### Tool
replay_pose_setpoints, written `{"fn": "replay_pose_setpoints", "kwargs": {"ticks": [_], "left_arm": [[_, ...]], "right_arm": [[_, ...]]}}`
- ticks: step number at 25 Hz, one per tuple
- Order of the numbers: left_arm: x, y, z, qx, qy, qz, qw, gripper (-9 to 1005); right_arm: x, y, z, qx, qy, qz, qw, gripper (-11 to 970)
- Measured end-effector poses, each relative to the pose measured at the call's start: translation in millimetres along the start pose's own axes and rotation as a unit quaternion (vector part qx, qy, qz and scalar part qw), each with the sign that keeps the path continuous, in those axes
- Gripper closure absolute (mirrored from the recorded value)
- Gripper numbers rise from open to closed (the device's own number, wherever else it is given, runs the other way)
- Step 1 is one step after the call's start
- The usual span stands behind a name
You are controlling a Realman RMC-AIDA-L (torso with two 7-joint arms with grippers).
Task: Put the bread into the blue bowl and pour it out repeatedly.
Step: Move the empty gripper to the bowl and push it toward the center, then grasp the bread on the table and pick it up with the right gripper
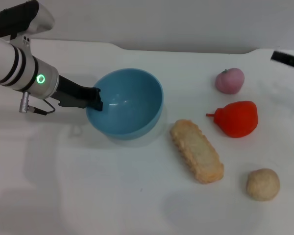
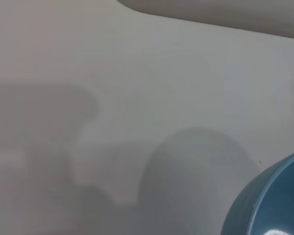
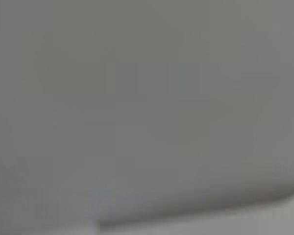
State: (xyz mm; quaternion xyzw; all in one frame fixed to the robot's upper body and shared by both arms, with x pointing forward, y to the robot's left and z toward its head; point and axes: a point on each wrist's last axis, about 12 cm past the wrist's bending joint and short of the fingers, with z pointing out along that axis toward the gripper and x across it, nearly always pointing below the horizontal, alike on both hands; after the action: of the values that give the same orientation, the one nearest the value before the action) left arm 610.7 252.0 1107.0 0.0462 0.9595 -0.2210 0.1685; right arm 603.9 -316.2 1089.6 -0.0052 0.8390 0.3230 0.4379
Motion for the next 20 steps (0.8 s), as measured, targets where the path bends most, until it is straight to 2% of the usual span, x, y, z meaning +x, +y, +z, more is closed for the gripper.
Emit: {"fn": "replay_pose_setpoints", "kwargs": {"ticks": [5, 10, 15, 20], "left_arm": [[2, 5.9, 0, -0.012, -0.005, -0.008, 1.000, 998], [2, 8.4, 0, -0.014, -0.010, -0.017, 1.000, 997], [2, 9.1, -1, -0.008, -0.017, -0.029, 0.999, 998], [0, 7.8, -1, 0.002, -0.029, -0.037, 0.999, 998]], "right_arm": [[-25, 22.3, 9, -0.019, 0.126, -0.003, 0.992, 278], [-37, 54.3, 22, -0.057, 0.222, -0.052, 0.972, 279], [-29, 83.2, 33, -0.081, 0.322, -0.113, 0.937, 279], [-10, 99.6, 44, -0.072, 0.395, -0.146, 0.904, 281]]}}
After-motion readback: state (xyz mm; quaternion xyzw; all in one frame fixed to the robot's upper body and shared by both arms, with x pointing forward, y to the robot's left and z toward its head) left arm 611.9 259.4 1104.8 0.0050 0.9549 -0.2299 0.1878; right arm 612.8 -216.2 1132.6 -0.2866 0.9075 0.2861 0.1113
